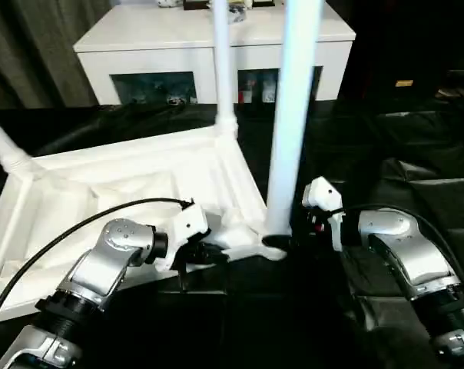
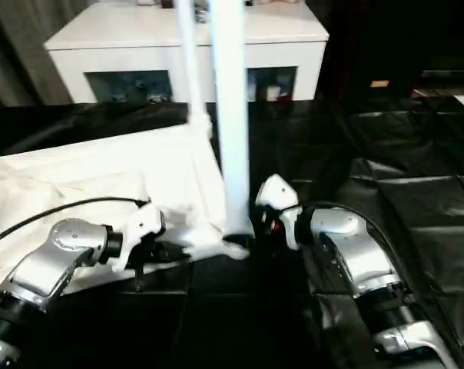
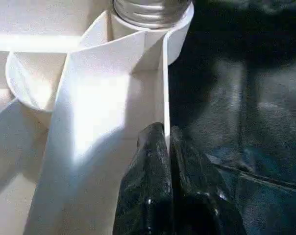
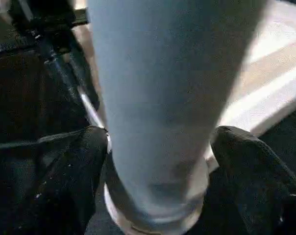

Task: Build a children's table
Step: Rotate leg to tighten

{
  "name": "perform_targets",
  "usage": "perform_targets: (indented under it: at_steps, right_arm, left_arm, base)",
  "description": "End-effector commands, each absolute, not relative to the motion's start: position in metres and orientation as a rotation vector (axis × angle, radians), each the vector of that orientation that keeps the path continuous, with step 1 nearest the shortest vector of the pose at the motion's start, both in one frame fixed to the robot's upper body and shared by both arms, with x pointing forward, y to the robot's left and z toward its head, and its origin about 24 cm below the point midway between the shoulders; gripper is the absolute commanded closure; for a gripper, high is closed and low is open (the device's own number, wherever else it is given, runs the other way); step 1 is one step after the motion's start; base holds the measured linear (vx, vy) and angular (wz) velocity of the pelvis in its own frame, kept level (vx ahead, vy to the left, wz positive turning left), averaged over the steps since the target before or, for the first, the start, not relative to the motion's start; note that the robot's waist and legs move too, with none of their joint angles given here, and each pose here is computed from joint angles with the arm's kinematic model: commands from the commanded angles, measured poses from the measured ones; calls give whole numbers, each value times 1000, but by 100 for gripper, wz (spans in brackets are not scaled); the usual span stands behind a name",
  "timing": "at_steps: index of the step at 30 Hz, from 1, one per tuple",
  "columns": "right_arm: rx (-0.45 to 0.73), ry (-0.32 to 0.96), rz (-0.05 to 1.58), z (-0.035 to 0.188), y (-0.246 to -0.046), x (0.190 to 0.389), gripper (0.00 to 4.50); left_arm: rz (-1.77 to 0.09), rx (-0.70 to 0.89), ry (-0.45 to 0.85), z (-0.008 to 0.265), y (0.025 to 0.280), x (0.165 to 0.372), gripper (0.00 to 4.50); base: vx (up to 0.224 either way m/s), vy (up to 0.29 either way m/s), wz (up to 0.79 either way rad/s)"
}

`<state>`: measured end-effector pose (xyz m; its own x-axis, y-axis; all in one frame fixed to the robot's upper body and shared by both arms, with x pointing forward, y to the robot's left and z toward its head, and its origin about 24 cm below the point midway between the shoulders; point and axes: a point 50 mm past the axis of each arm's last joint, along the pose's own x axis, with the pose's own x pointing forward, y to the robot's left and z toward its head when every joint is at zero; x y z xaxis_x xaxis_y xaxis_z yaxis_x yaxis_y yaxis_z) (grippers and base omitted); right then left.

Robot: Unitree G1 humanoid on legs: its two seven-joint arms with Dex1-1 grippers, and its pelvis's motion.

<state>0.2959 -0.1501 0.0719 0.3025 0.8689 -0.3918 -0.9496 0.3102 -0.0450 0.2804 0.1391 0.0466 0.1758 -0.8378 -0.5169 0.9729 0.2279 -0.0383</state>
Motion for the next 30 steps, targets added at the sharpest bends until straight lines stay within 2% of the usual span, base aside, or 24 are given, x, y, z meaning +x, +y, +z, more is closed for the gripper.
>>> perform_targets:
  at_steps: [1, 5, 12, 15, 16, 25, 27, 30]
  right_arm:
    - [-328, 334, 1266, 72, -148, 293, 81]
    - [-334, 346, 1274, 71, -148, 294, 81]
    - [-338, 365, 1268, 70, -149, 296, 152]
    - [-331, 368, 1265, 70, -149, 297, 162]
    - [-334, 370, 1266, 70, -149, 297, 177]
    - [-362, 414, 1283, 60, -149, 296, 182]
    - [-358, 418, 1263, 57, -148, 297, 182]
    - [-318, 406, 1145, 55, -148, 306, 182]
  left_arm:
    - [-1373, 341, 433, 55, 134, 279, 450]
    - [-1372, 341, 431, 56, 134, 280, 450]
    - [-1363, 344, 420, 57, 133, 283, 450]
    - [-1361, 344, 423, 57, 134, 282, 450]
    - [-1360, 344, 424, 56, 134, 282, 450]
    - [-1355, 342, 448, 53, 138, 279, 450]
    - [-1351, 341, 449, 52, 137, 280, 450]
    - [-1304, 344, 448, 51, 136, 284, 450]
  base:
    - [0, 0, 0]
    - [0, 0, 0]
    - [0, 0, 0]
    - [0, 0, 0]
    - [0, 0, 0]
    - [0, 0, 0]
    - [0, 0, 0]
    - [0, 0, 0]
